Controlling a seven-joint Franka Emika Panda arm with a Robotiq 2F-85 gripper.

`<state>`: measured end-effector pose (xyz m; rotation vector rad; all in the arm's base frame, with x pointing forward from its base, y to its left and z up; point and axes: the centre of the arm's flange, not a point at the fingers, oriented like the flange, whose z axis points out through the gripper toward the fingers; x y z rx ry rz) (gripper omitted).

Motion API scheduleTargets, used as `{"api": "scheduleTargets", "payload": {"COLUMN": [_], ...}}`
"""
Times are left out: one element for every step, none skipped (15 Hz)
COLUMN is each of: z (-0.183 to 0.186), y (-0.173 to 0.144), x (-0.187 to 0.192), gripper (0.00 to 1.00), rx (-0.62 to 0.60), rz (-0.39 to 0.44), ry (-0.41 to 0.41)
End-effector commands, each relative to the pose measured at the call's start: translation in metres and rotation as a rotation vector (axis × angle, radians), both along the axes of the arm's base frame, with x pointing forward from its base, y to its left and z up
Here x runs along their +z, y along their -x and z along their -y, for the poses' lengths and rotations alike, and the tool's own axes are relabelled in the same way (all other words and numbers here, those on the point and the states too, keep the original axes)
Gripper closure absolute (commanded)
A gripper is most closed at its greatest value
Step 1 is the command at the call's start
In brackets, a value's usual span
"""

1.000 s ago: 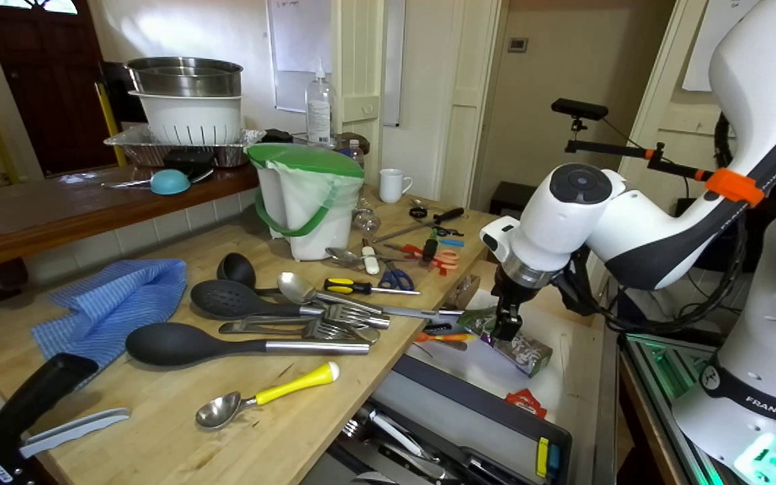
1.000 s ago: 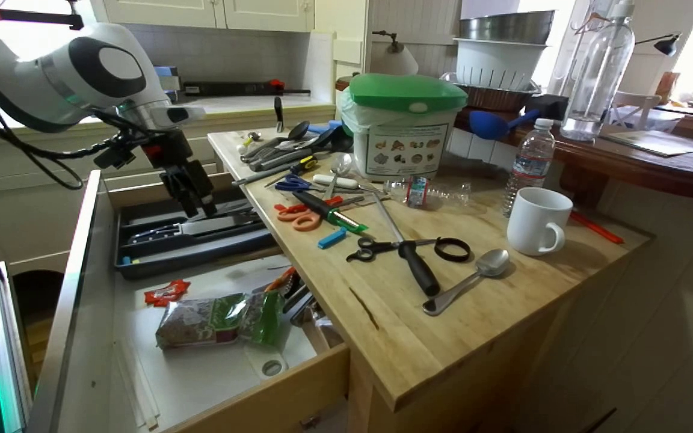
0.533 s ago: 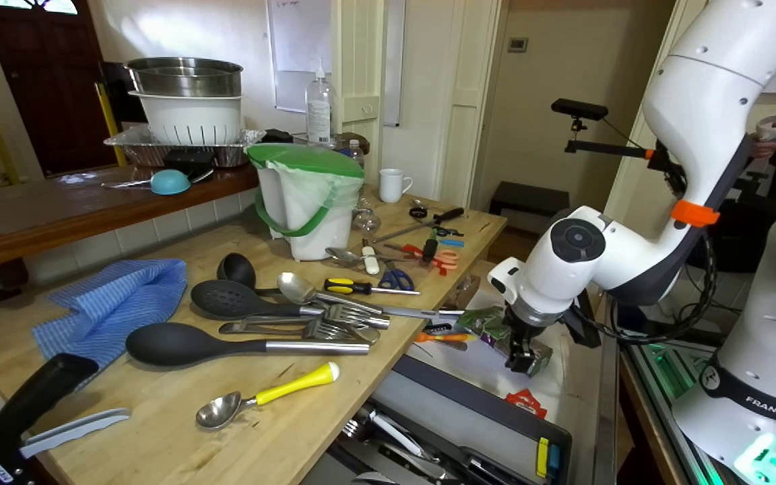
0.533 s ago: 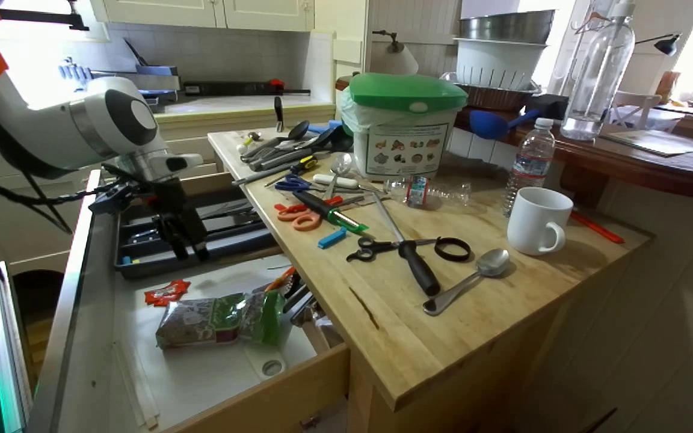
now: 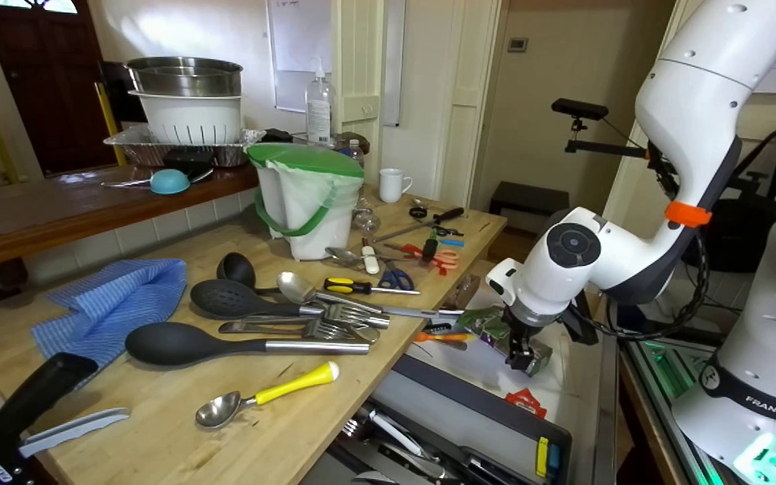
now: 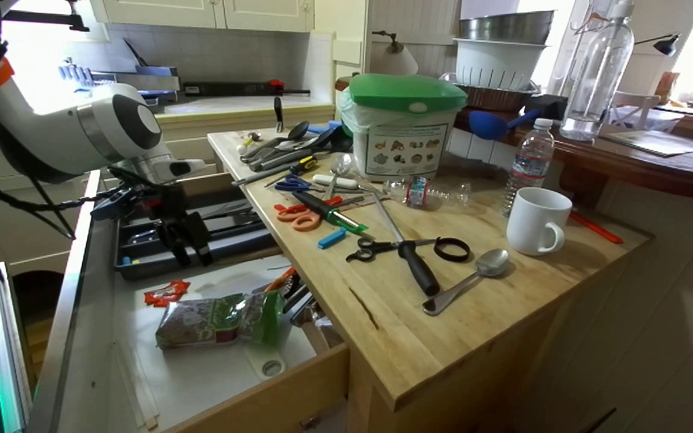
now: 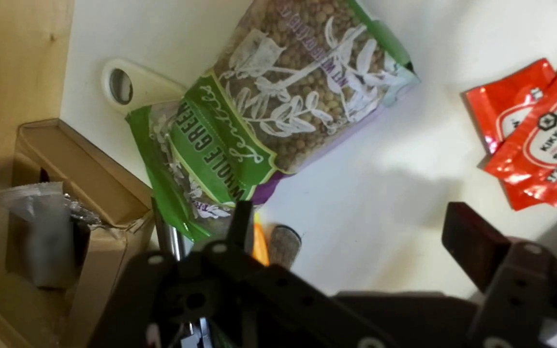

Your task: Remove the grey bottle opener from the drawer and put it on the table

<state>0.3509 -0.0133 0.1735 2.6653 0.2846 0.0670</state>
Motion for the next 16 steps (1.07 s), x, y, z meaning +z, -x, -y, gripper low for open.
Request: {"api": "scheduleTargets", "payload": {"z": [0.015,0.020,0.025,0.032,0.038,0.045,0.050,0.057,0.063,0.069,0.074,0.076,0.077,0.078,0.073,0.075], "y": [0.012,0.017,0.020,0.021,0.020,0.016,0.014,0.012,0.008,0.005,0.002,-0.002,-0.006,-0.011,0.000,-0.003], "x": [-0.019,-0.023,-0.027,-0.029,-0.031,-0.035,-0.037,-0.039,-0.042,-0.045,-0.047,-0.050,-0.053,-0.056,-0.035,-0.040], "gripper": [0.00,0.00,0.00,0.00,0.00,0.00,0.00,0.00,0.00,0.00,0.00,0.00,0.00,0.00,0.00,0.00], "rx": [0.086,0.106,0.121,0.147,0.176,0.188,0.202,0.218,0.228,0.234,0.226,0.201,0.175,0.135,0.181,0.172], "rz": [-0.025,-0.022,-0.020,-0.004,0.007,0.023,0.040,0.050,0.060,0.069,0.079,0.080,0.080,0.059,0.065,0.060], "ry": [0.079,0.097,0.122,0.141,0.149,0.148,0.149,0.155,0.153,0.159,0.157,0.159,0.154,0.119,0.164,0.158]}}
